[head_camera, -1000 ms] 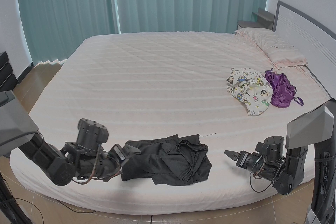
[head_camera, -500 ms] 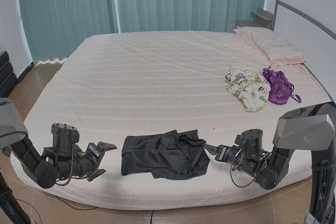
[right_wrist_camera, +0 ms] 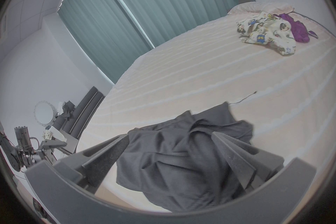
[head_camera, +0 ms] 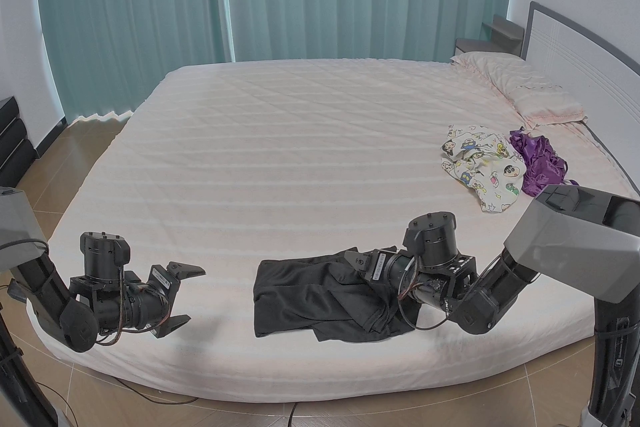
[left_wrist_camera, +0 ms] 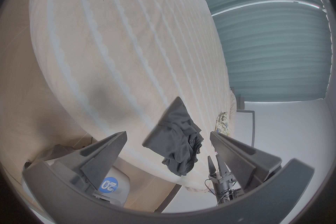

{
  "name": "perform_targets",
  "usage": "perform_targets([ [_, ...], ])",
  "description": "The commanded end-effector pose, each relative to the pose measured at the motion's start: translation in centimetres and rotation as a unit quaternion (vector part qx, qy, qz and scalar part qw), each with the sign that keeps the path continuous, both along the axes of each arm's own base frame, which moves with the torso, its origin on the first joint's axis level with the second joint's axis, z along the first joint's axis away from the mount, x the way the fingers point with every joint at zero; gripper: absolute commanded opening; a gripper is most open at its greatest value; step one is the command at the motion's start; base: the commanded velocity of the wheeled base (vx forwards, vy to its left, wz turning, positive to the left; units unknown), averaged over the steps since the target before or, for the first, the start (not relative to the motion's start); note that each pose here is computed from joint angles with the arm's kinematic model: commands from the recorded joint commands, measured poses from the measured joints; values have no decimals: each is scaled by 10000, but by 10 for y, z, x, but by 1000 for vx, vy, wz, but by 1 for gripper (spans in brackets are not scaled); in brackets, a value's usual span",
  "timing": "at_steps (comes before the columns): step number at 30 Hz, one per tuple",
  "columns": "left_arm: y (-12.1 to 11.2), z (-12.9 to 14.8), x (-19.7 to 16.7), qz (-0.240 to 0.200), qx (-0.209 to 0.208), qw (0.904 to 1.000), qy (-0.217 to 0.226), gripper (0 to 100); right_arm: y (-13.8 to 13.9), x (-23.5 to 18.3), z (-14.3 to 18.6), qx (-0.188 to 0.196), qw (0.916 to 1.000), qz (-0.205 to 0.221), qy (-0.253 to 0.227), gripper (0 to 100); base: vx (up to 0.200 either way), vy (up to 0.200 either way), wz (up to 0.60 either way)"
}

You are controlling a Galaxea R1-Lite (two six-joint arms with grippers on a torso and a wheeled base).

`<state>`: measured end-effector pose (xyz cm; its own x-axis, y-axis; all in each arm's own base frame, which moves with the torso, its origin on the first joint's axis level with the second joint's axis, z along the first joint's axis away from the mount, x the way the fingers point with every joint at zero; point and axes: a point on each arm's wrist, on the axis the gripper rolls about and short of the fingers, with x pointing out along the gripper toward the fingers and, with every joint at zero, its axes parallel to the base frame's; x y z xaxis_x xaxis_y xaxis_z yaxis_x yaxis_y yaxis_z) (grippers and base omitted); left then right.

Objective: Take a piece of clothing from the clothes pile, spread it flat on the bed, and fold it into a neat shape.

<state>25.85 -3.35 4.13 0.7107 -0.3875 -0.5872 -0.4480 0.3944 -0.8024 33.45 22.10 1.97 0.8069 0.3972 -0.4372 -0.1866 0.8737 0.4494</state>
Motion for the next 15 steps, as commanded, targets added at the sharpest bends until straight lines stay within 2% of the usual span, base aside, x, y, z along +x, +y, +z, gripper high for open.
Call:
perform_targets([
  [1, 3, -12, -4, 29, 10, 9999, 138, 100, 11, 5, -7, -38, 10000, 47, 71, 100, 0, 0, 0],
  [8, 2, -16, -5, 24, 7, 10000, -39, 100, -1, 11, -17, -169, 9994, -142, 276, 100, 0, 0, 0],
  [15, 2, -16, -6, 32, 8, 10000, -31, 100, -6, 10, -30, -270, 9985, -181, 439, 100, 0, 0, 0],
])
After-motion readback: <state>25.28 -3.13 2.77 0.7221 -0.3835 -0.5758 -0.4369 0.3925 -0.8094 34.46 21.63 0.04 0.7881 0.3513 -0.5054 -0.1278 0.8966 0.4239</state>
